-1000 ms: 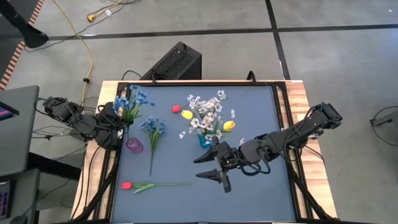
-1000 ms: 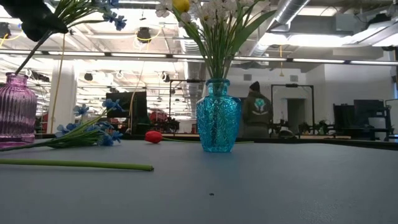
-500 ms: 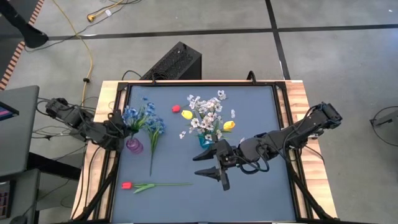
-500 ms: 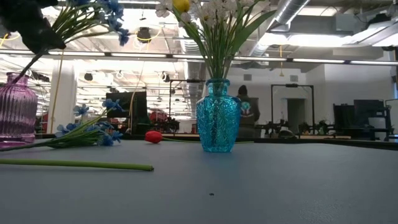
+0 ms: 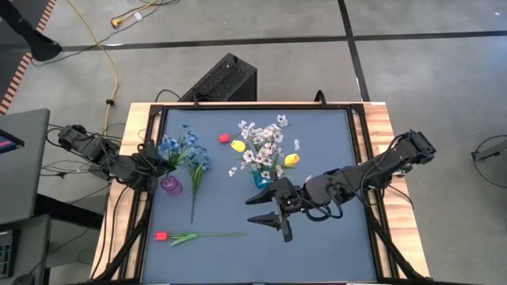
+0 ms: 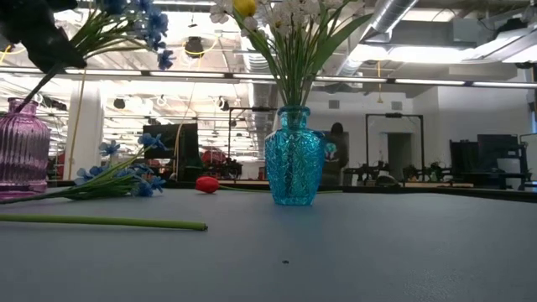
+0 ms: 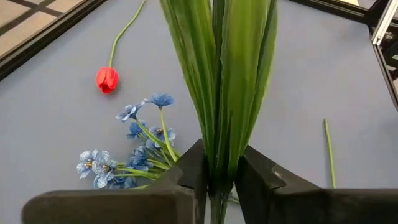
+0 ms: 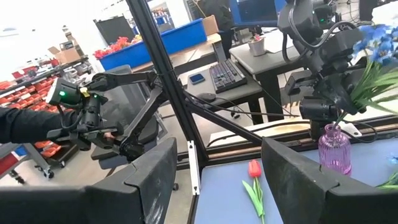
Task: Sort flowers into vase by color
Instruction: Put the bottom blue flowers into the purple vase, then put the bottom red tulip into the purple vase
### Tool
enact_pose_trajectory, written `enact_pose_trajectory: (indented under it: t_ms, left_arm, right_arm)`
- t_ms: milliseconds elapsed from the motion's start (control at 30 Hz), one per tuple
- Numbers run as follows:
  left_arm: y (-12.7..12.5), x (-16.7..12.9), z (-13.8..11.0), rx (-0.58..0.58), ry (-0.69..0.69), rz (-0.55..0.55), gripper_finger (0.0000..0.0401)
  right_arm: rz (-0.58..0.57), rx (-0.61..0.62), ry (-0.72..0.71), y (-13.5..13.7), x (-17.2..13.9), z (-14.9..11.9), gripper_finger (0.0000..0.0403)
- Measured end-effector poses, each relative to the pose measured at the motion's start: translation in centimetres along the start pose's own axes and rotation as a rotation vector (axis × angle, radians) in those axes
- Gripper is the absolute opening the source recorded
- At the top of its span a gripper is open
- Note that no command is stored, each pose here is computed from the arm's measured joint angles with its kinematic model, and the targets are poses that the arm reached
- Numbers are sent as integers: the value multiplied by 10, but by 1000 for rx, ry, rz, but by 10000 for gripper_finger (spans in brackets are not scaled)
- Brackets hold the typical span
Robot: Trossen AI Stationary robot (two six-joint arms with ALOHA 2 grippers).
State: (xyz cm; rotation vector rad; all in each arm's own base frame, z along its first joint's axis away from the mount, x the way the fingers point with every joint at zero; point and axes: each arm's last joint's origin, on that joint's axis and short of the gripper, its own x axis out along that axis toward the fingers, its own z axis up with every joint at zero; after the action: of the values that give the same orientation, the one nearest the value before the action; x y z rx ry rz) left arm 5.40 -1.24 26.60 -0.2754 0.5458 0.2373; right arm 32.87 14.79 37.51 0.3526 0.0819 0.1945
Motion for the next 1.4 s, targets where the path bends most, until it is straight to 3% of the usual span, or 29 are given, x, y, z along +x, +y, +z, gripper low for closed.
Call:
enact_pose_trajectory:
  t_ms: [333, 733, 867, 1167, 1400]
  left_arm:
    - [2, -11, 2, -34, 125, -104, 121]
    - [15, -38, 0, -156, 384, -139, 126]
    - [14, -40, -4, -221, 512, -202, 126]
    - [0, -38, -6, -352, 803, -355, 126]
    - [-34, -17, 12, -218, 764, -542, 119]
  right_arm:
    - [5, 24, 7, 1, 0, -1, 260]
    - [4, 21, 12, 1, 0, -1, 260]
    - [73, 17, 63, 2, 0, -4, 260]
    - [105, -22, 274, 16, -3, -34, 260]
    - [107, -69, 405, 34, 16, -87, 260]
